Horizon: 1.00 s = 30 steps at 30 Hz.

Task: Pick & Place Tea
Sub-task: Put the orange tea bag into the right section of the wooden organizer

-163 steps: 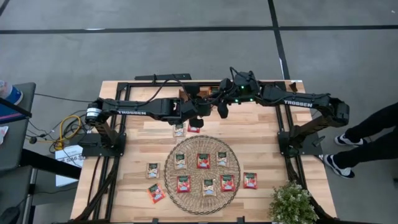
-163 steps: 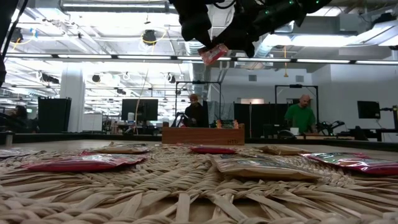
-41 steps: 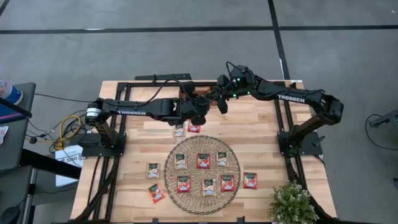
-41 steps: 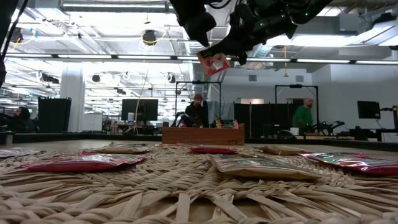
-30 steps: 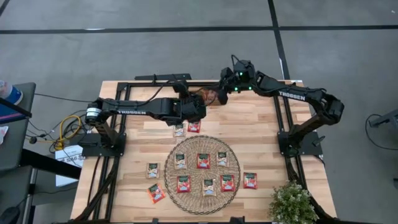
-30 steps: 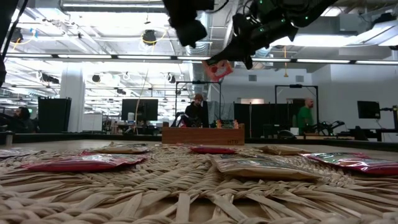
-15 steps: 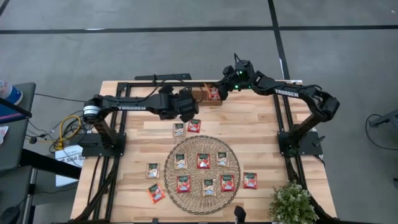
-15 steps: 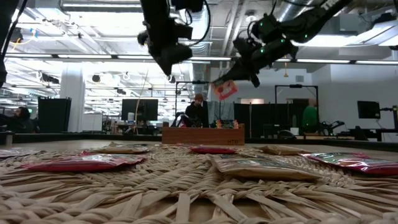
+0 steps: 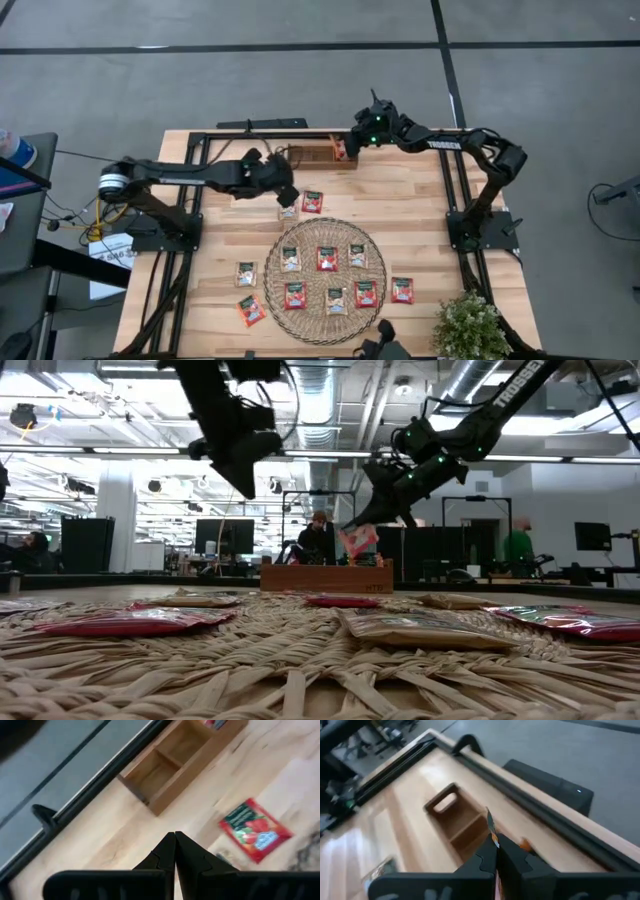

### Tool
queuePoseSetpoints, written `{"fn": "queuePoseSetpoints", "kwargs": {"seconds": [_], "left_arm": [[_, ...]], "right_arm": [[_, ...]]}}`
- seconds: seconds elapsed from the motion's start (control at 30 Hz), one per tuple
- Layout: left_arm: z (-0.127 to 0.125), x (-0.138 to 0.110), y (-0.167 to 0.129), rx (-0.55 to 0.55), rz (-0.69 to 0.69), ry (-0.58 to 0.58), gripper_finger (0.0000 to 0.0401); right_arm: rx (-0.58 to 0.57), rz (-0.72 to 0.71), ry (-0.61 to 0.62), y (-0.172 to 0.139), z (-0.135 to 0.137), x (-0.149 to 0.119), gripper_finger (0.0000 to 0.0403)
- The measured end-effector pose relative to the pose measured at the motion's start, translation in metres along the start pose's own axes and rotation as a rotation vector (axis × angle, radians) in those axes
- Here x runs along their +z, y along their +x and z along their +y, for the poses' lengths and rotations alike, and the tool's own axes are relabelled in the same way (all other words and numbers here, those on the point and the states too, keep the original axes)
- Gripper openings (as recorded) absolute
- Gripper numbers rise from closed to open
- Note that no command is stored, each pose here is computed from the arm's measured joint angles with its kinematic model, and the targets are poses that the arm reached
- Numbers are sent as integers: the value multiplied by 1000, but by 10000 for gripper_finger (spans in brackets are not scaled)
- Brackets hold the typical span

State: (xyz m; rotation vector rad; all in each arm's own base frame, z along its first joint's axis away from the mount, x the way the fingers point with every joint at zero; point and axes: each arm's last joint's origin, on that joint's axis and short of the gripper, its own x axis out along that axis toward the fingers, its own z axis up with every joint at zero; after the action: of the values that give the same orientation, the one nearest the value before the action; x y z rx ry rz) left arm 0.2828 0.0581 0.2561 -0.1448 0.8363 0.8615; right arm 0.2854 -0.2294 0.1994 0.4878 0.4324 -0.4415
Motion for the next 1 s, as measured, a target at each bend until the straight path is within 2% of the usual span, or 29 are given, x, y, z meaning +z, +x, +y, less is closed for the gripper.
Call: {"fn": "queuePoseSetpoints", "kwargs": {"seconds": [0.2, 0.47, 0.7, 1.0], "left_arm": [[18, -10, -15, -158, -114, -101, 0], [35, -17, -24, -361, -277, -166, 0], [47, -35, -14, -406, -289, -219, 0], [47, -43, -10, -461, -285, -256, 0]], "right_arm": [[-72, -7, 10, -1, -4, 0, 0], [-190, -1, -39, 4, 9, -6, 0], [-205, 10, -38, 4, 8, -7, 0], [-185, 35, -74, 7, 19, -12, 0]]}}
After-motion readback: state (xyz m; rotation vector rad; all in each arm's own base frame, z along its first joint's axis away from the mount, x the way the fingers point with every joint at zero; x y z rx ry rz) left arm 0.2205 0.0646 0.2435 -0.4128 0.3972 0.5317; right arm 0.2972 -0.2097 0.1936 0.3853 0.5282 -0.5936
